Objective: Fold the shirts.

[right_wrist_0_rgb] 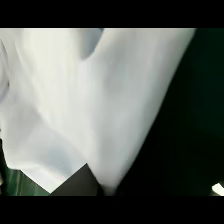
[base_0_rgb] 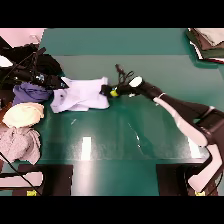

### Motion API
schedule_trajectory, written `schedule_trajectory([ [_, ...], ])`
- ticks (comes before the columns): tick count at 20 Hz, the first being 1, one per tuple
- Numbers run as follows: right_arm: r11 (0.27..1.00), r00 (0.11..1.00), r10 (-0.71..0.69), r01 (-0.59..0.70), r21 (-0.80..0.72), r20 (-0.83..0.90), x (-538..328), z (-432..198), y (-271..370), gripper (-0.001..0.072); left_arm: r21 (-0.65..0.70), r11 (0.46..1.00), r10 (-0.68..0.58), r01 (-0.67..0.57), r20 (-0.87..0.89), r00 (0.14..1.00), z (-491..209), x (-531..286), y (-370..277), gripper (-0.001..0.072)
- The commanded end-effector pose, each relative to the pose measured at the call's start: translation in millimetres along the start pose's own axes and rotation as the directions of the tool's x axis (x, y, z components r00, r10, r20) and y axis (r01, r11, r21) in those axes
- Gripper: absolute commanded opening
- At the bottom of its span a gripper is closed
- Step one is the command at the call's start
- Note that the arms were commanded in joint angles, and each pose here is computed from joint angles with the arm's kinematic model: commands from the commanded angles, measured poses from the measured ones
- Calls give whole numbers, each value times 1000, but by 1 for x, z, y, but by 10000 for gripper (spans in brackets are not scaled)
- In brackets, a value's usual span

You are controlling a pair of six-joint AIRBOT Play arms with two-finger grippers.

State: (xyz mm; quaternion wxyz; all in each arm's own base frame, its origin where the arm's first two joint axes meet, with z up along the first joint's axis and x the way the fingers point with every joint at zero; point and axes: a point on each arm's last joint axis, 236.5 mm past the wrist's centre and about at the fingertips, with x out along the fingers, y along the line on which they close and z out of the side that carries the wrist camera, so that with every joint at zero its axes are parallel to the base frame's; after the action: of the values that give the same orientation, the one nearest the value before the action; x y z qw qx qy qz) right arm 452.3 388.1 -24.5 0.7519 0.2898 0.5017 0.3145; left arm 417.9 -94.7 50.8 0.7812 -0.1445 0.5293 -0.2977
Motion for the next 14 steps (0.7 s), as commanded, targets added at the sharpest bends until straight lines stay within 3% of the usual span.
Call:
schedule_trajectory([
  [1, 991, 980, -104, 117, -69, 167, -81, 63, -31, 13, 0, 1000, -13, 13, -20, 1000, -5, -1, -3, 543],
  [7, 918, 857, -396, 362, 162, 330, -300, 88, -168, 13, -47, 999, -19, 18, -30, 999, -7, -1, -5, 542],
  [10, 838, 727, -538, 407, 363, 426, -413, 68, -228, 13, -96, 995, -22, 19, -29, 999, -7, -1, -5, 541],
  [14, 684, 495, -717, 364, 632, 490, -549, 6, -288, 13, -158, 987, -23, 19, -28, 999, -7, -1, -6, 541],
])
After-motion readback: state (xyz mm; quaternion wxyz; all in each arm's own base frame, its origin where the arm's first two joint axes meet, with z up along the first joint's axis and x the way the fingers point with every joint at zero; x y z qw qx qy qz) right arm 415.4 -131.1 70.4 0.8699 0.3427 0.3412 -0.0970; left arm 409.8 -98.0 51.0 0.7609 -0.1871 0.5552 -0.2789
